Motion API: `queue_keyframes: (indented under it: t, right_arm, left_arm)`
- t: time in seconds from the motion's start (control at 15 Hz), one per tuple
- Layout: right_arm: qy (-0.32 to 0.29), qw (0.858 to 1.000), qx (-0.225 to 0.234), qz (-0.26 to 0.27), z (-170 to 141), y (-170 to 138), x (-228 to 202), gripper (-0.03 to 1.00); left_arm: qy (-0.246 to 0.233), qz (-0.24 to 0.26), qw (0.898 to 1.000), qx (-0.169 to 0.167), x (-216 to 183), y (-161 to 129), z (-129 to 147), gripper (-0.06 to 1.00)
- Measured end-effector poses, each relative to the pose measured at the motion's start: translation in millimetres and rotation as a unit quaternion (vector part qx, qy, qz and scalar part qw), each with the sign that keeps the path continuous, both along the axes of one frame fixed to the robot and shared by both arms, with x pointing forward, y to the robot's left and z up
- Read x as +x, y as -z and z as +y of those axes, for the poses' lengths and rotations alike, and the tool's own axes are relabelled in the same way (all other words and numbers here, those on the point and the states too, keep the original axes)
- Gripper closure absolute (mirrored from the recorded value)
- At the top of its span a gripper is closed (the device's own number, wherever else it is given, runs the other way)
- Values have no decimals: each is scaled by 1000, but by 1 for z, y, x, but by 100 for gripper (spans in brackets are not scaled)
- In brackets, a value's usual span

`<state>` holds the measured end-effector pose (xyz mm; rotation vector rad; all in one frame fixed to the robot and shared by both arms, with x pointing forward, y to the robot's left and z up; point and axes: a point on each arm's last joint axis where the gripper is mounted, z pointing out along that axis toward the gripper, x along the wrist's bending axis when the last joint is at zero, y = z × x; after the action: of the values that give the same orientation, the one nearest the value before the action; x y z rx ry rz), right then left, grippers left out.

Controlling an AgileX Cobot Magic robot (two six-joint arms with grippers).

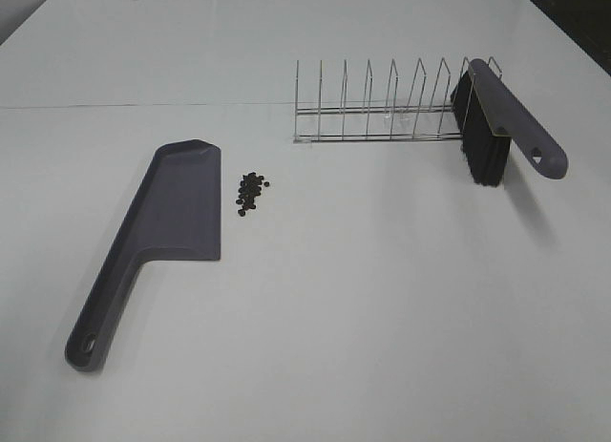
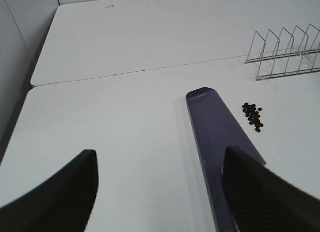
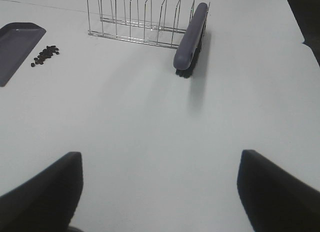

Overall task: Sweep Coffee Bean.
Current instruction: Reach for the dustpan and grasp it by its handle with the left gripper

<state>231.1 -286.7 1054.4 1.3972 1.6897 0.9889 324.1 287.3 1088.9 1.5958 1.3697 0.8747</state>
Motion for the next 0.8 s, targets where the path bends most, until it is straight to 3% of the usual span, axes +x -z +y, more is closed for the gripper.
queue_keyframes:
  t: [0.13,0.4,0.6,0.73,0.8]
  right_arm:
    - [0,1000,0,0,0,0,0,26]
    - [0,1000,0,0,0,0,0,26]
    - [0,1000,0,0,0,0,0,26]
    - [0,1000,0,0,0,0,0,26]
    - [0,1000,0,0,0,0,0,26]
  left_arm:
    - [-3,23,1000,-14,33,-6,-4,30]
    - [-2,140,989,-37,136,-11,-17,30]
    - [6,248,967,-53,196,6,-27,30]
    - [-5,314,946,-81,226,20,-33,30]
    - [-7,330,940,-84,233,24,-34,30]
